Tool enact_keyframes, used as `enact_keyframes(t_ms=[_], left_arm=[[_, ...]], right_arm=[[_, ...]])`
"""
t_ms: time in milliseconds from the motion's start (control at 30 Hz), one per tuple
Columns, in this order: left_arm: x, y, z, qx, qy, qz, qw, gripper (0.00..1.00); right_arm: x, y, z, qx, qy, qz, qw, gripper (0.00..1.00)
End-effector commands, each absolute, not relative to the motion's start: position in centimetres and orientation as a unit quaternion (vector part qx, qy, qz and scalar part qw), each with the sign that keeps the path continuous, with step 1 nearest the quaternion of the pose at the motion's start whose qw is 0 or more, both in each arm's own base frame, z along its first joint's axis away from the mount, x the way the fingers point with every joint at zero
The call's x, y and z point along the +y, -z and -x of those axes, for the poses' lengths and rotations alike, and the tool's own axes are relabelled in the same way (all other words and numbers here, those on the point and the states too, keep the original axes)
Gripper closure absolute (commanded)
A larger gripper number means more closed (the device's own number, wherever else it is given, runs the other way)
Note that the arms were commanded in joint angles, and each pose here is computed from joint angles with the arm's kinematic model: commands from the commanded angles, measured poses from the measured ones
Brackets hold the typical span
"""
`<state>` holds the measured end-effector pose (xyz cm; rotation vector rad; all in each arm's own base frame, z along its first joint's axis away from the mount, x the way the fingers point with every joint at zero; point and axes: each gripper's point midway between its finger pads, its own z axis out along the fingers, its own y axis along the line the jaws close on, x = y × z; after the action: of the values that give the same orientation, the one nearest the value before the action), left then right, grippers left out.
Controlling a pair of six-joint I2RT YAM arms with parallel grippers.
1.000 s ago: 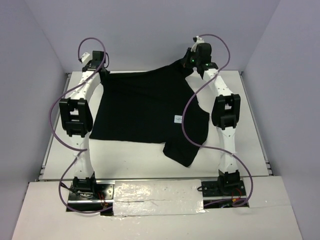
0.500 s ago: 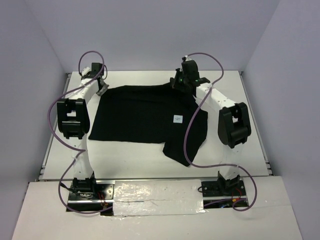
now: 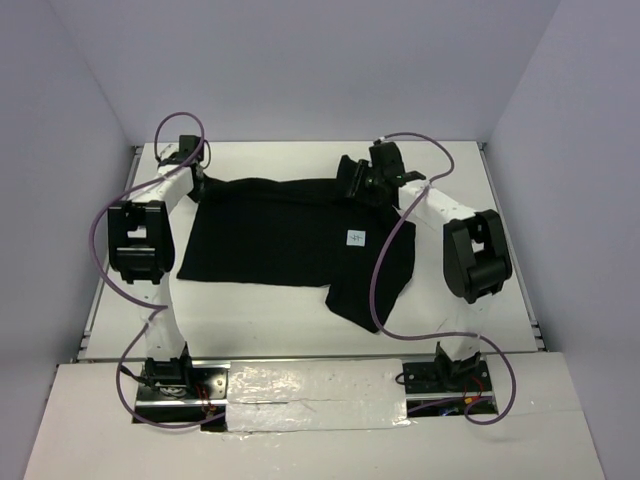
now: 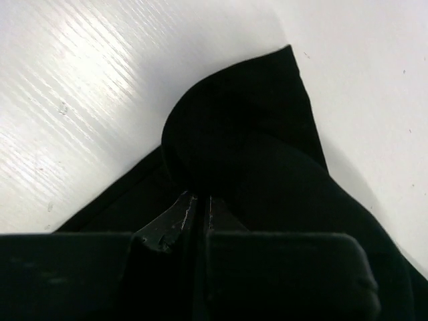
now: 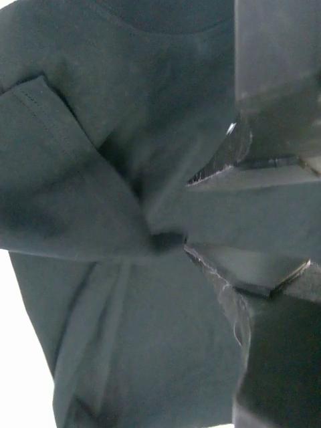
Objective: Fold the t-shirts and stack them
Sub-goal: Flatten the tshirt out
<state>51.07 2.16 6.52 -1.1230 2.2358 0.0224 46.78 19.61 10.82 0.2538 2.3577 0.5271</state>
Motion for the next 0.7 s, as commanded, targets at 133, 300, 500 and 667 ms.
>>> enact_keyframes(t_ms=[133, 300, 500, 667], left_arm=[[3.2, -9.4, -51.0, 0.844, -0.004, 0.428, 0.323, 1.0], [2.8, -8.7, -50.4, 0.857, -0.003, 0.418, 0.302, 1.0], [2.7, -9.2, -50.9, 0.862, 0.001, 0.407, 0.301, 1.0], [2.5, -9.1, -51.2, 0.864, 0.006, 0.407, 0.298, 1.0]], right_arm=[[15.6, -17.6, -50.3, 0.873, -0.257, -0.122, 0.396, 0.49], [13.6, -11.8, -55.6, 0.908, -0.236, -0.08, 0.338, 0.49], [15.7, -11.0, -60.1, 0.905, -0.294, -0.028, 0.307, 0.52], [16.0, -9.4, -59.3, 0.903, -0.307, -0.015, 0.3, 0.59]])
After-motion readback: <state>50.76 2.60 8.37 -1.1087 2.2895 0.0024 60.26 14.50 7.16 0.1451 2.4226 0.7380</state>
